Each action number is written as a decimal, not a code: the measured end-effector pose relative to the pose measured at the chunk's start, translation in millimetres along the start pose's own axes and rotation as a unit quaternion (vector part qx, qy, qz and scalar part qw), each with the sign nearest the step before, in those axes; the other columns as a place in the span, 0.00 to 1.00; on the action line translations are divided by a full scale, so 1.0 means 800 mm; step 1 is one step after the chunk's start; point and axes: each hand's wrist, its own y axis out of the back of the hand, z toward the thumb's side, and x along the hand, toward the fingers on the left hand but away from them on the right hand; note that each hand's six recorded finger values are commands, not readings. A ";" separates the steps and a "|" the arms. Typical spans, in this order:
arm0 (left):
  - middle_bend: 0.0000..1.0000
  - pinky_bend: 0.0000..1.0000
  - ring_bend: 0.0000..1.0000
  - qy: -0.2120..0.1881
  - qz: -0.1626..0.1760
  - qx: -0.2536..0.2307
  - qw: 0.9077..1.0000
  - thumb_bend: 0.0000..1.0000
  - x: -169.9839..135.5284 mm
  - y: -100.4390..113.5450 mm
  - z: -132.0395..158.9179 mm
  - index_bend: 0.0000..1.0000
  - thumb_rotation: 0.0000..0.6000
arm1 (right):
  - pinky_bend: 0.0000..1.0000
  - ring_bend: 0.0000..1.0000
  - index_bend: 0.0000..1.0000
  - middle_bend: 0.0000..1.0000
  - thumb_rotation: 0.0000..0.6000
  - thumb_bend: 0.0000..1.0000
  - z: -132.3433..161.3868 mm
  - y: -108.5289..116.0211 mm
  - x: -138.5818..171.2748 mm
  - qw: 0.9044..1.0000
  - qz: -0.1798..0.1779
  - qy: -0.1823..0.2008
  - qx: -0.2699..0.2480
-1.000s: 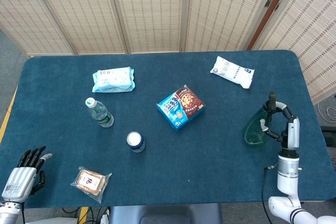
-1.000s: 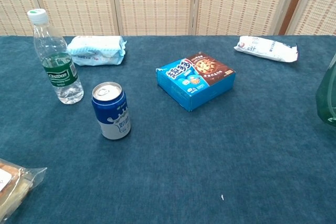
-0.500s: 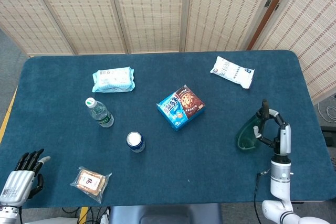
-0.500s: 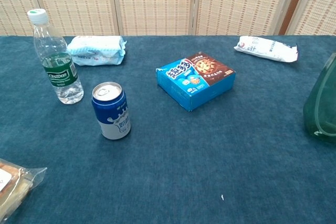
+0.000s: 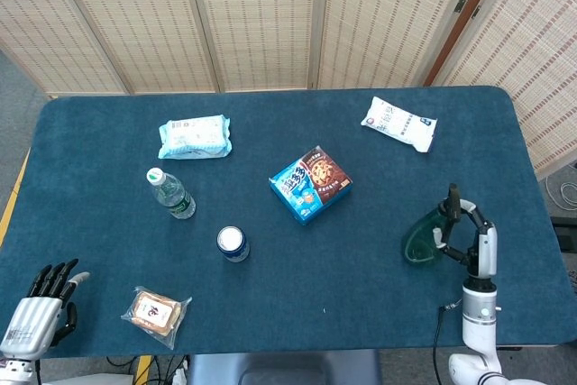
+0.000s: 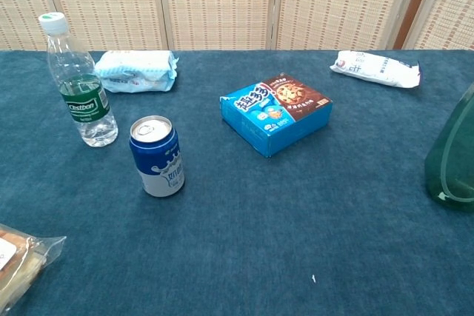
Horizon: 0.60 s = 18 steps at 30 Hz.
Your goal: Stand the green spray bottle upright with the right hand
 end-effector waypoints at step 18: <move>0.07 0.00 0.07 -0.011 0.006 0.000 1.000 0.74 -0.003 0.001 0.010 0.18 1.00 | 0.55 0.47 0.49 0.57 1.00 0.30 0.006 0.014 0.053 1.000 -0.011 -0.001 0.000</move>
